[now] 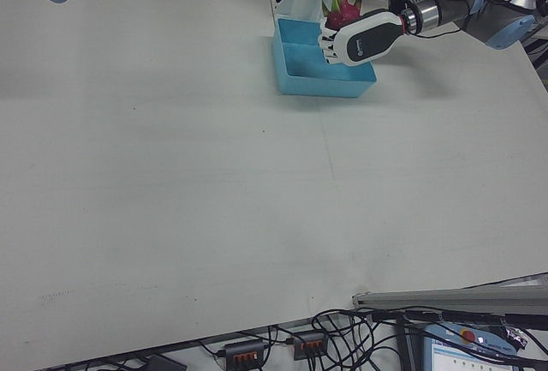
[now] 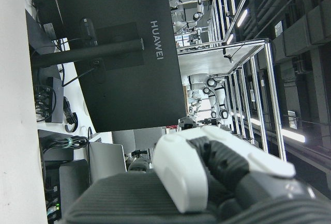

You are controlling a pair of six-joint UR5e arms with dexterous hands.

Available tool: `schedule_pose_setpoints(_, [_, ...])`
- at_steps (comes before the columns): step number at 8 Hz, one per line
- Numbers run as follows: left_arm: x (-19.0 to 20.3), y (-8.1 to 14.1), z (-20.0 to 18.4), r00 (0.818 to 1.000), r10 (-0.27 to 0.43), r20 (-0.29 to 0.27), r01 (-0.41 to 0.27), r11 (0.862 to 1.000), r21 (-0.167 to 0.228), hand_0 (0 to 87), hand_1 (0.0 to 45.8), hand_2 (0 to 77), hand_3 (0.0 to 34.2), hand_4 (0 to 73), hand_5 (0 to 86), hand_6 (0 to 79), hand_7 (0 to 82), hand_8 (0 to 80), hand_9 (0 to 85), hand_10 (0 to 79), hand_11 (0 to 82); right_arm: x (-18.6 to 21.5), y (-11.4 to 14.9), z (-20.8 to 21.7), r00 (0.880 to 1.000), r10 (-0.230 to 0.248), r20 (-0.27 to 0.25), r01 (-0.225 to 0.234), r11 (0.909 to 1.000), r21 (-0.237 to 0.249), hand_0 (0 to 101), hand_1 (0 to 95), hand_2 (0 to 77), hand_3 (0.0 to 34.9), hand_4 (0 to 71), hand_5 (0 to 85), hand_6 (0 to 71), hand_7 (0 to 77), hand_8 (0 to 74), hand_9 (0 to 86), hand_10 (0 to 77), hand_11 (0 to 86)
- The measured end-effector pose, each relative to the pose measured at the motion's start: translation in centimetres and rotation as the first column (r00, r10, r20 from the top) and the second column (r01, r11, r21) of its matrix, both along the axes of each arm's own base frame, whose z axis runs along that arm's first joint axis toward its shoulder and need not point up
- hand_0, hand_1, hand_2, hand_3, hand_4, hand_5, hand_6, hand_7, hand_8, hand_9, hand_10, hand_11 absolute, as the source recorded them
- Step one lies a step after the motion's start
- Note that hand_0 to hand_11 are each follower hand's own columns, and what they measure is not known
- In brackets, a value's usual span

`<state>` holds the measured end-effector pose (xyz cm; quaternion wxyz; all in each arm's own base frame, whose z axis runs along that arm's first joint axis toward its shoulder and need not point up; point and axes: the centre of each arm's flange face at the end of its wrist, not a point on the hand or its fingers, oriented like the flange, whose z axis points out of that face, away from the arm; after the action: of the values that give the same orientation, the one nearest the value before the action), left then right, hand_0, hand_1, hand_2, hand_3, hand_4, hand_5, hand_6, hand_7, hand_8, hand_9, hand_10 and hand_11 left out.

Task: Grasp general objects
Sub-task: 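Open the left hand to release the dragon fruit into the tray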

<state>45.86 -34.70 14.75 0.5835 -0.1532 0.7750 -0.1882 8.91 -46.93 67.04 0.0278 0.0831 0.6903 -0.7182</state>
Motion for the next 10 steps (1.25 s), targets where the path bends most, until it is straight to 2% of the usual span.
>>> schedule_pose_setpoints(1, [0.21, 0.7, -0.12, 1.0, 0.013, -0.003, -0.013, 1.0, 0.001, 80.7, 0.0, 0.5, 0.0, 56.2, 37.1, 57.3, 50.2, 52.9, 50.2, 25.1, 70.4, 0.0, 0.0, 0.02, 1.0, 0.0, 0.0, 0.0, 1.0, 0.0, 0, 94.9, 77.4, 0.0, 0.0, 0.0, 0.0, 0.0, 0.0, 0.5, 0.0, 0.5])
schedule_pose_setpoints(2, [0.24, 1.07, -0.17, 1.0, 0.019, -0.004, -0.019, 1.0, 0.001, 80.7, 0.0, 0.5, 0.0, 56.2, 37.1, 57.8, 50.2, 52.9, 50.2, 24.5, 62.2, 0.0, 0.01, 0.04, 1.0, 0.0, 0.0, 0.0, 1.0, -0.001, 0, 94.9, 77.4, 0.0, 0.0, 0.0, 0.0, 0.0, 0.0, 0.5, 0.0, 0.5])
schedule_pose_setpoints(3, [0.23, 1.25, -0.2, 1.0, 0.022, -0.004, -0.022, 1.0, 0.001, 82.2, 0.0, 0.0, 0.0, 56.2, 37.1, 57.8, 50.2, 52.9, 50.2, 25.1, 48.5, 0.0, 0.01, 0.06, 1.0, 0.0, 0.0, 0.0, 1.0, -0.001, 0, 94.9, 77.4, 0.0, 0.0, 0.0, 0.0, 0.0, 0.0, 0.5, 0.0, 0.0])
schedule_pose_setpoints(4, [0.13, 1.38, -0.27, 1.0, 0.023, -0.007, -0.023, 1.0, 0.002, 69.5, 0.0, 0.0, 0.0, 56.2, 37.1, 56.7, 50.7, 47.5, 53.5, 25.1, 33.3, 0.0, 0.01, 0.04, 1.0, 0.0, 0.0, 0.0, 1.0, -0.001, 0, 94.9, 77.4, 0.0, 0.0, 0.0, 0.0, 0.0, 0.0, 0.5, 0.0, 0.0])
schedule_pose_setpoints(5, [-0.02, 1.49, -0.39, 1.0, 0.023, -0.01, -0.023, 1.0, 0.004, 64.4, 0.0, 0.0, 0.0, 50.7, 38.2, 48.5, 54.0, 40.4, 53.5, 25.1, 15.3, 0.02, 0.01, 0.05, 1.0, 0.001, 0.0, -0.001, 1.0, -0.001, 0, 94.9, 77.4, 0.0, 0.0, 0.0, 0.0, 0.0, 0.0, 0.5, 0.0, 0.5])
schedule_pose_setpoints(6, [-0.12, 1.56, -0.45, 1.0, 0.023, -0.012, -0.023, 1.0, 0.004, 62.5, 0.0, 0.0, 0.0, 40.4, 41.5, 39.8, 54.0, 26.7, 44.7, 25.1, 6.0, 0.05, 0.02, 0.05, 1.0, 0.001, 0.0, -0.001, 1.0, -0.001, 0, 94.9, 77.4, 0.0, 0.0, 0.0, 0.0, 0.0, 0.0, 0.5, 0.0, 0.5])
schedule_pose_setpoints(7, [-0.19, 1.59, -0.43, 1.0, 0.023, -0.011, -0.023, 1.0, 0.004, 61.3, 0.0, 0.0, 0.0, 32.2, 40.4, 26.2, 43.6, 8.7, 33.3, 25.1, 1.6, 0.05, 0.02, 0.06, 1.0, 0.001, 0.0, -0.001, 1.0, -0.001, 0, 94.9, 77.4, 0.0, 0.0, 0.0, 0.0, 0.0, 0.0, 0.5, 0.0, 0.5])
schedule_pose_setpoints(8, [-0.24, 1.61, -0.38, 1.0, 0.023, -0.007, -0.023, 1.0, 0.003, 61.2, 0.0, 0.5, 0.0, 20.2, 32.7, 10.4, 32.7, 1.6, 20.7, 25.1, 1.1, 0.03, 0.02, 0.07, 1.0, 0.001, 0.0, -0.001, 1.0, -0.001, 0, 94.9, 77.4, 0.0, 0.0, 0.0, 0.0, 0.0, 0.0, 0.5, 0.0, 0.0])
schedule_pose_setpoints(9, [-0.32, 1.64, -0.32, 1.0, 0.022, -0.002, -0.022, 1.0, 0.0, 61.3, 0.0, 0.5, 0.0, 6.5, 21.3, 0.5, 20.7, 1.6, 4.9, 25.1, 1.1, 0.01, 0.01, 0.07, 1.0, 0.0, 0.0, 0.0, 1.0, -0.001, 0, 94.9, 77.4, 0.0, 0.0, 0.0, 0.0, 0.0, 0.0, 0.5, 0.0, 0.0])
schedule_pose_setpoints(10, [-0.59, 1.63, -0.33, 1.0, 0.019, 0.001, -0.019, 1.0, -0.001, 61.2, 0.0, 0.5, 0.0, 0.0, 6.5, 0.5, 4.9, 1.1, 1.1, 25.1, 1.1, 0.01, 0.01, 0.07, 1.0, 0.0, 0.0, 0.0, 1.0, -0.001, 0, 94.9, 77.4, 0.0, 0.0, 0.0, 0.0, 0.0, 0.0, 0.5, 0.0, 0.0])
